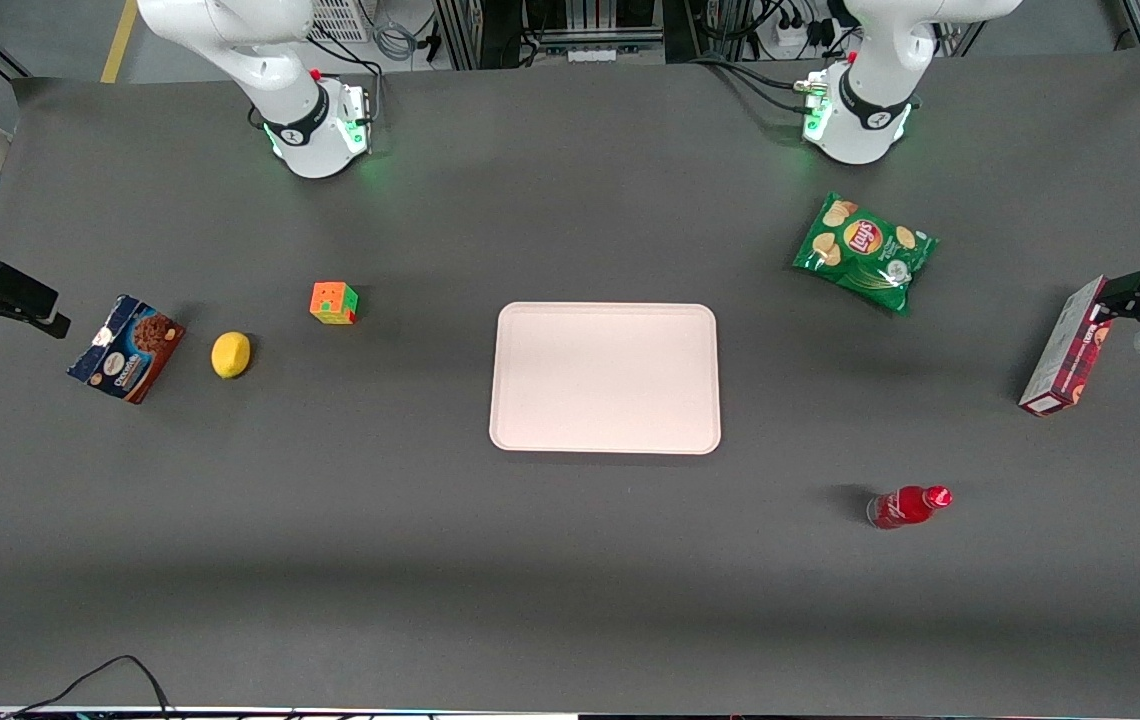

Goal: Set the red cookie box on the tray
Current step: 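Close the left gripper around the red shortbread box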

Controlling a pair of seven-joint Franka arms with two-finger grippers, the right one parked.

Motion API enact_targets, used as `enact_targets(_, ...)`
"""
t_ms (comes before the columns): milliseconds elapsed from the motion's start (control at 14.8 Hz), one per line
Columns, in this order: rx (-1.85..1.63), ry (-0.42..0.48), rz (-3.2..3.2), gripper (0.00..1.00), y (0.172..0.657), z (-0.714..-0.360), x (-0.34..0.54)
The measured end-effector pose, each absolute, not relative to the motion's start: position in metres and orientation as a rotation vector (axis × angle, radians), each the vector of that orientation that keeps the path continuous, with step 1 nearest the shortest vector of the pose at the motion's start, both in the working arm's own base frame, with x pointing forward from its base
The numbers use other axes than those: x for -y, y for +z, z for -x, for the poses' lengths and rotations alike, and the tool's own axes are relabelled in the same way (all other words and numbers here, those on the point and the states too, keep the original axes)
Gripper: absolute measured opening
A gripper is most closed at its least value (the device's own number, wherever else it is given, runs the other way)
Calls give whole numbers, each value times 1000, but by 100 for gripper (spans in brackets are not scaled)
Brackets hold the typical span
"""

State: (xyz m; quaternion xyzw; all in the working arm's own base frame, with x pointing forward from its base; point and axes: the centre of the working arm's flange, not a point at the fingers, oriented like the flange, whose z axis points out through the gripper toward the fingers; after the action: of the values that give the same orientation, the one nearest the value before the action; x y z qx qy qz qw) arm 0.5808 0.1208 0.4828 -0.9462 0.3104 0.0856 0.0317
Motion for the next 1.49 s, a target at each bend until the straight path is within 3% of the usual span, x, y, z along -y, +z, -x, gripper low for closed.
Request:
enact_targets(271,-1122,244,2861,100,436,-576,-149)
enact_targets(678,-1158,286,2873,100,401,-532,-231)
enact_targets(1017,-1112,245,2888,100,355,-490,-274)
enact_targets(1492,-1065,149,2917,100,309,-471,-265)
